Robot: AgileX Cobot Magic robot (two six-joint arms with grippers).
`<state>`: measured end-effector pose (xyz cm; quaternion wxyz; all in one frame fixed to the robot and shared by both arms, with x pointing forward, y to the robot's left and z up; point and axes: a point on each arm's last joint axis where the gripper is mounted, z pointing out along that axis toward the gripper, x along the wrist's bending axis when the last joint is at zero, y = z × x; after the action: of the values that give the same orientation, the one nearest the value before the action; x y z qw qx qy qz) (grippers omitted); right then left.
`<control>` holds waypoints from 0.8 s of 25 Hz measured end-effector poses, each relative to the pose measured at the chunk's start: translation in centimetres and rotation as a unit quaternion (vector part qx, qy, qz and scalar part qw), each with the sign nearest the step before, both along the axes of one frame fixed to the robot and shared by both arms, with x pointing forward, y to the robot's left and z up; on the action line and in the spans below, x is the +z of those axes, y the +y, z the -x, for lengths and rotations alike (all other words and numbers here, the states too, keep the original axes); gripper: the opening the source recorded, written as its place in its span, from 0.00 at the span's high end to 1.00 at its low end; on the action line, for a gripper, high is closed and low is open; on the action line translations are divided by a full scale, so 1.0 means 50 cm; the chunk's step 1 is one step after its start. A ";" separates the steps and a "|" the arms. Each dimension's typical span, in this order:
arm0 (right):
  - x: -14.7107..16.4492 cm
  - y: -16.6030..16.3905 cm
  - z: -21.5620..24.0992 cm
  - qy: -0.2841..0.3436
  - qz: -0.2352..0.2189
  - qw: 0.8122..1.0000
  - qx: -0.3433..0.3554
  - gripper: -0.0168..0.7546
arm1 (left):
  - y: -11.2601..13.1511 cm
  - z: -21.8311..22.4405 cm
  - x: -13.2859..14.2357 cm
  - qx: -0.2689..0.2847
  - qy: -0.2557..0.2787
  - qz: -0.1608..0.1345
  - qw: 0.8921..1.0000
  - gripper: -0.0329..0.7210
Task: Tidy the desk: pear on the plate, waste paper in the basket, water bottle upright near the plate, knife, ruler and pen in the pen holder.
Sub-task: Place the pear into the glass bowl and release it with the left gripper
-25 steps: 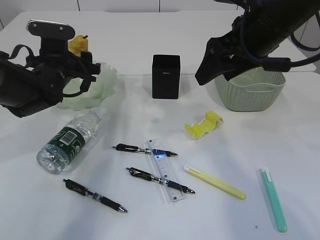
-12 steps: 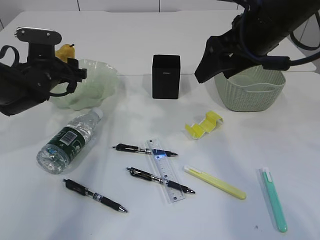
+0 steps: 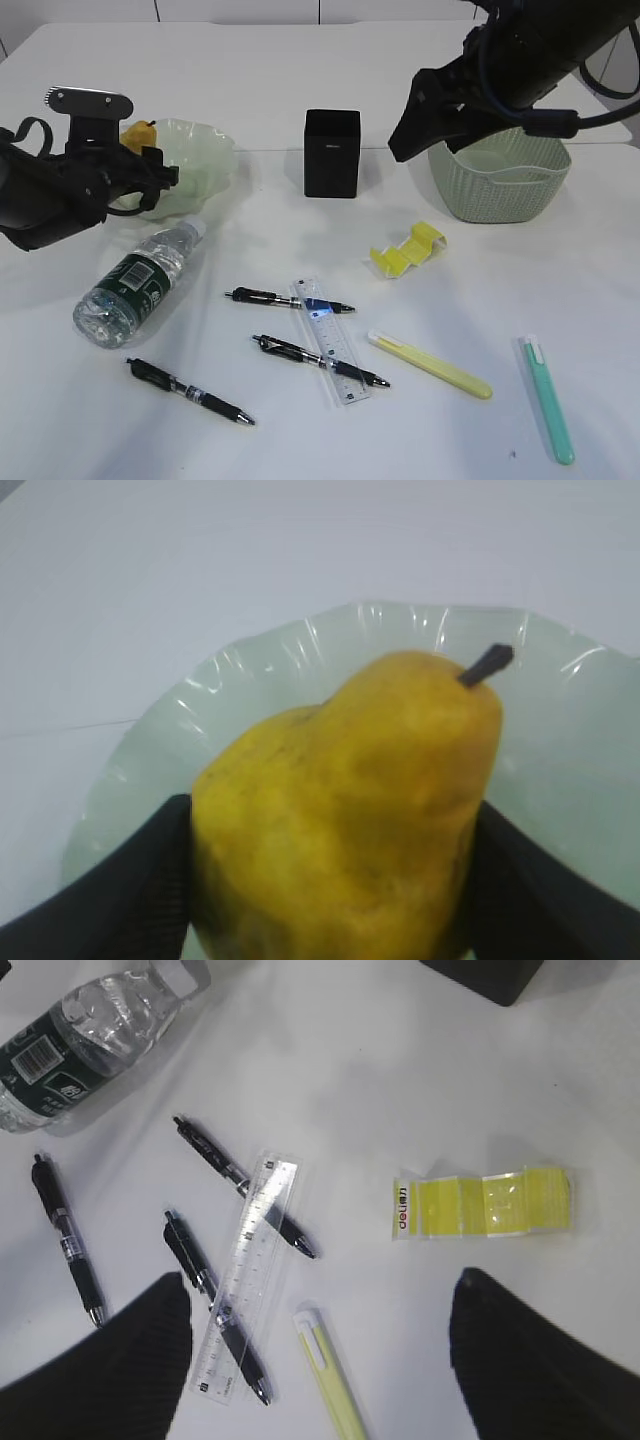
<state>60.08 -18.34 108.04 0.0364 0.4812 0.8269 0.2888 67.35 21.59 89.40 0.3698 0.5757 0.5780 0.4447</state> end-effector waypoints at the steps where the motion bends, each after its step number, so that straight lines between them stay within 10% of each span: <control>1: 0.000 0.000 0.000 -0.001 0.000 1.000 0.000 0.21 | 0.000 0.000 -0.002 0.000 0.001 0.001 1.000 0.29; 20: 0.002 0.000 -0.004 -0.011 -0.002 1.000 -0.005 0.21 | -0.005 -0.001 0.000 -0.011 -0.005 0.006 1.000 0.29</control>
<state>60.29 -18.35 108.13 0.0465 0.4824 0.8233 0.2956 67.40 21.37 89.41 0.3812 0.5776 0.5723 0.4400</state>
